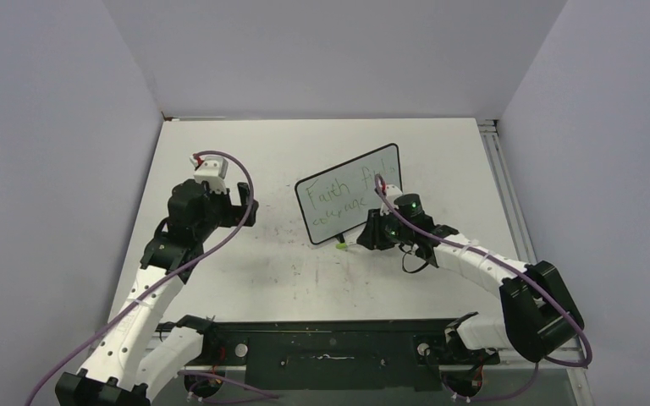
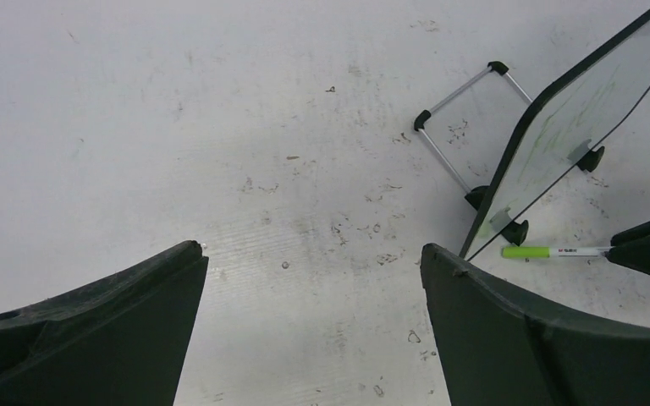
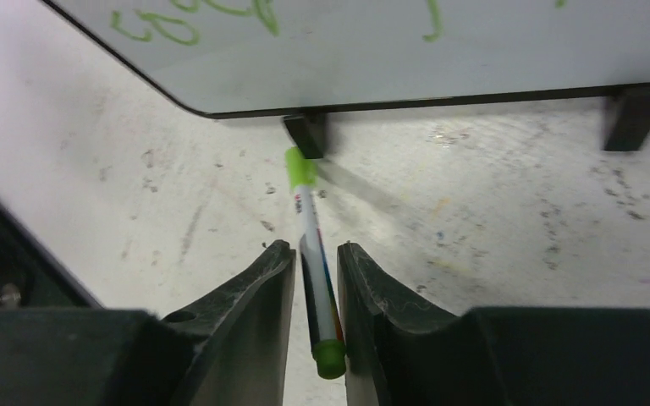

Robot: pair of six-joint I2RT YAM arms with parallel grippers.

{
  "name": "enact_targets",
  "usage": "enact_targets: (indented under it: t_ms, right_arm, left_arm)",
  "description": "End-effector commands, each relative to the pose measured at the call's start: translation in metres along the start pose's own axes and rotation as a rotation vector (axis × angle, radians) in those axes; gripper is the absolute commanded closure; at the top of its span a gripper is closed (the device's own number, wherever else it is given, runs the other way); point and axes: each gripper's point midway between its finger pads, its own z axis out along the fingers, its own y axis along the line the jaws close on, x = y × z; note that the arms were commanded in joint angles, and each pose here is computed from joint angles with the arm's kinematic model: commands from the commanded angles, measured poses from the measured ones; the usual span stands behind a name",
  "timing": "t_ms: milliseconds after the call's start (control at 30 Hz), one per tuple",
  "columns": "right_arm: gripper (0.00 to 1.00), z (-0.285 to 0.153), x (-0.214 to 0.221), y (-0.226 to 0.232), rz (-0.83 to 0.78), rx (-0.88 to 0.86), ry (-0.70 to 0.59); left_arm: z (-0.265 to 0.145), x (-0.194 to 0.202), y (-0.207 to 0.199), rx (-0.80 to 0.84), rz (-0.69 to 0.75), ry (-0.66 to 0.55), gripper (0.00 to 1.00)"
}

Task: Write a sentence on the whiteboard
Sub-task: Place the whiteboard marker at the center of the board, then reset both arms

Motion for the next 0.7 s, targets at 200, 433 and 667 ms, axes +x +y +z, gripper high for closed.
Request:
enact_targets:
  t_ms: [200,433,667]
  right_arm:
    - [0.47,-0.013,-0.004,-0.05,0.031,0.288,-0.091]
    - [0.23,-0.037,-0.033,-0.059,0.018,0.397,-0.204]
    - [0.01,-0.081,-0.082,-0.082,0.008,0.559,-0.38]
  left_arm:
    - [-0.01,-0.029,0.016,-0.073,-0.018,-0.083,0.03]
    - [-0.017,-0.032,0.044,-0.151,-0.104,-0.104,0.03]
    - [-0.035,-0.048,0.064,-0.245,-0.107,-0.19,0.04]
